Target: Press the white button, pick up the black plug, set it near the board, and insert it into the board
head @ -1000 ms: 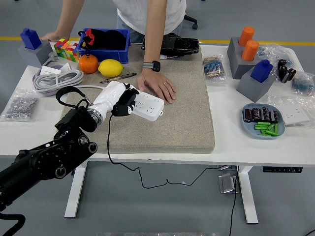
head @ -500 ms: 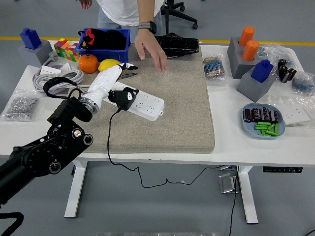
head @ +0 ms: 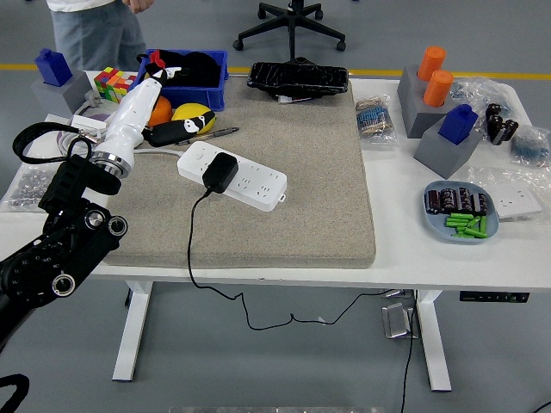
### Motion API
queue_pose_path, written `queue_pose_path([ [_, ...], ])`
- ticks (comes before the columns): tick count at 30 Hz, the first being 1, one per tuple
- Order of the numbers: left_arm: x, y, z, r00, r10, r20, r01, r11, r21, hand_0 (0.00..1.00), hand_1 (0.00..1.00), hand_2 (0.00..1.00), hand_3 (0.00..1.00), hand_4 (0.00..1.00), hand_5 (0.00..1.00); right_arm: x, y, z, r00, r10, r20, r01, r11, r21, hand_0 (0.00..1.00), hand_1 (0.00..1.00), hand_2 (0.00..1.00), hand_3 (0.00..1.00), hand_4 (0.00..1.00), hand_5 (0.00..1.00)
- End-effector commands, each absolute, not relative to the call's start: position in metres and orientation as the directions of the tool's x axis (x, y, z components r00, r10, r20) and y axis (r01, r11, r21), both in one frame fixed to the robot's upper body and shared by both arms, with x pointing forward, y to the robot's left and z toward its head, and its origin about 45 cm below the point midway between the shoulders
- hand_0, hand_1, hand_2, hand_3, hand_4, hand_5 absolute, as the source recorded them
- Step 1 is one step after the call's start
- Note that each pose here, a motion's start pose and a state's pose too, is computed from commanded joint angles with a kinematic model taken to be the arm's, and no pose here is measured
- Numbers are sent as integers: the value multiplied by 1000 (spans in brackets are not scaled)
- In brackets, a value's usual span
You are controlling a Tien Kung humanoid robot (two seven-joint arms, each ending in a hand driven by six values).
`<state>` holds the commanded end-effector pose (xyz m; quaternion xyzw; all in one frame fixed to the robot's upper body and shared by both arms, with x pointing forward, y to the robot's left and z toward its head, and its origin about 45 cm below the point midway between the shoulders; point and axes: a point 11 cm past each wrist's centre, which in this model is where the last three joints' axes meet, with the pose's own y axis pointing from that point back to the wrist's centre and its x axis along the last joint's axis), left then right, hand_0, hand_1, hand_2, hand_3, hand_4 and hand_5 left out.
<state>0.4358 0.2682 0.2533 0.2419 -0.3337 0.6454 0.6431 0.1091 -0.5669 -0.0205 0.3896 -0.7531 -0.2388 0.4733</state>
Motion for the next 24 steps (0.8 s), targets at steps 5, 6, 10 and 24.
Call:
queue_pose_path([
  [5, 436, 310, 269, -149, 673, 725, -986, -48, -158, 939, 944, 890, 858, 851, 583, 111, -570, -18, -249, -810, 531, -364, 587, 723, 667, 598, 563, 577, 625, 331],
  [6, 435, 318, 272, -164, 671, 723, -984, -66, -163, 939, 944, 890, 858, 851, 583, 112, -570, -17, -249, -809, 533, -364, 588, 722, 667, 598, 563, 577, 625, 331],
  [10, 432, 344, 281, -220, 663, 715, -975, -127, -182, 940, 942, 885, 855, 847, 602, 112, -573, -16, -254, -805, 536, -364, 593, 718, 667, 598, 562, 577, 625, 331],
  [24, 422, 377, 286, -280, 654, 703, -960, -203, -194, 940, 939, 877, 850, 843, 602, 106, -577, -14, -249, -796, 551, -353, 605, 714, 668, 599, 562, 576, 625, 331],
])
